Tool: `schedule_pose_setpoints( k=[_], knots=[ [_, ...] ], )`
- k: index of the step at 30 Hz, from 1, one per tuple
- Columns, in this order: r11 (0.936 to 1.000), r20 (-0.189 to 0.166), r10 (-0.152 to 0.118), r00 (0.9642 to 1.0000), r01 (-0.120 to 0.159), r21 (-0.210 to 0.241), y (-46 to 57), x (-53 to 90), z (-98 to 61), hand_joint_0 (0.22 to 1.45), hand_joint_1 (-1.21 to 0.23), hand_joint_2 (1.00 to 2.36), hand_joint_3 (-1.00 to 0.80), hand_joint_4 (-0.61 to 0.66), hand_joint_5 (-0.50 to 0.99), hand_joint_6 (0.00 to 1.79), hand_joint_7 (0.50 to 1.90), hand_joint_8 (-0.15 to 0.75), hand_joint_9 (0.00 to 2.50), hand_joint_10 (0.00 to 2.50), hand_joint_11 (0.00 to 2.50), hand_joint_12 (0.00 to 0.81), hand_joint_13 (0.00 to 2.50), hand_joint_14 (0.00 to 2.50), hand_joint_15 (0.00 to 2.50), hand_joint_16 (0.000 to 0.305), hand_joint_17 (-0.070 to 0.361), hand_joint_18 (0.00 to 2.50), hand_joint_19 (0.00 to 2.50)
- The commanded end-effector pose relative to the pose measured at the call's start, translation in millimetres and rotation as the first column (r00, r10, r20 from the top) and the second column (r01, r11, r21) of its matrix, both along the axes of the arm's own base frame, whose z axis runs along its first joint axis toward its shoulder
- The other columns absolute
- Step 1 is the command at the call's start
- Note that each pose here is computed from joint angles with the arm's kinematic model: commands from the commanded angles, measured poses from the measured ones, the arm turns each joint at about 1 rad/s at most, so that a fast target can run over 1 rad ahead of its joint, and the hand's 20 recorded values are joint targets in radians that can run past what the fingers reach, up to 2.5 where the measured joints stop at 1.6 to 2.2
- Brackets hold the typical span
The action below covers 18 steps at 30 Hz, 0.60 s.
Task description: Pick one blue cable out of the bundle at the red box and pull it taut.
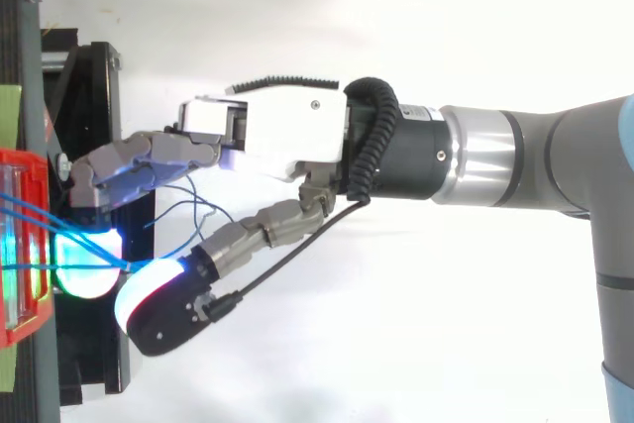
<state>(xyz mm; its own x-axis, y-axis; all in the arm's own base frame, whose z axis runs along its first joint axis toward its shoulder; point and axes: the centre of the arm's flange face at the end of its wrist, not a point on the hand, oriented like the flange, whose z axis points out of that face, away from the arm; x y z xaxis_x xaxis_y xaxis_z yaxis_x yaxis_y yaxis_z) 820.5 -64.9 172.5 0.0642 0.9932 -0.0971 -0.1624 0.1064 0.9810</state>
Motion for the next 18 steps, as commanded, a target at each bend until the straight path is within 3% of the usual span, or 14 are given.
schedule_pose_setpoints(
  k=[1, 6, 14, 18],
  knots=[
    [1.0, -0.028, 0.005, 0.9996, -0.005, 0.0, -4.6, -2.9, -3.3, 0.58, -0.67, 1.01, -0.37, 0.16, -0.1, 0.6, 1.06, 0.346, 0.59, 0.0, 0.03, 0.35, 0.45, 0.0, 0.1, 0.05, 0.112, 0.36, 0.23],
    [1.0, -0.023, 0.003, 0.9997, -0.003, 0.0, -8.1, -2.8, -2.8, 0.59, -0.68, 1.01, -0.34, 0.16, -0.11, 0.63, 1.0, 0.341, 0.59, 0.0, 0.04, 0.348, 0.45, 0.0, 0.1, 0.05, 0.112, 0.36, 0.22],
    [1.0, -0.028, 0.002, 0.9996, -0.002, -0.001, -11.6, -3.5, -3.3, 0.55, -0.67, 1.0, -0.44, 0.2, -0.12, 0.66, 0.93, 0.346, 0.58, 0.0, 0.04, 0.357, 0.45, 0.0, 0.1, 0.051, 0.116, 0.37, 0.22],
    [0.9998, -0.02, 0.018, 0.9996, -0.018, -0.005, -13.2, -4.0, 4.0, 0.55, -0.67, 1.01, -0.43, 0.19, -0.12, 0.66, 0.92, 0.348, 0.59, 0.0, 0.04, 0.358, 0.46, 0.0, 0.1, 0.051, 0.116, 0.37, 0.22]
  ],
)
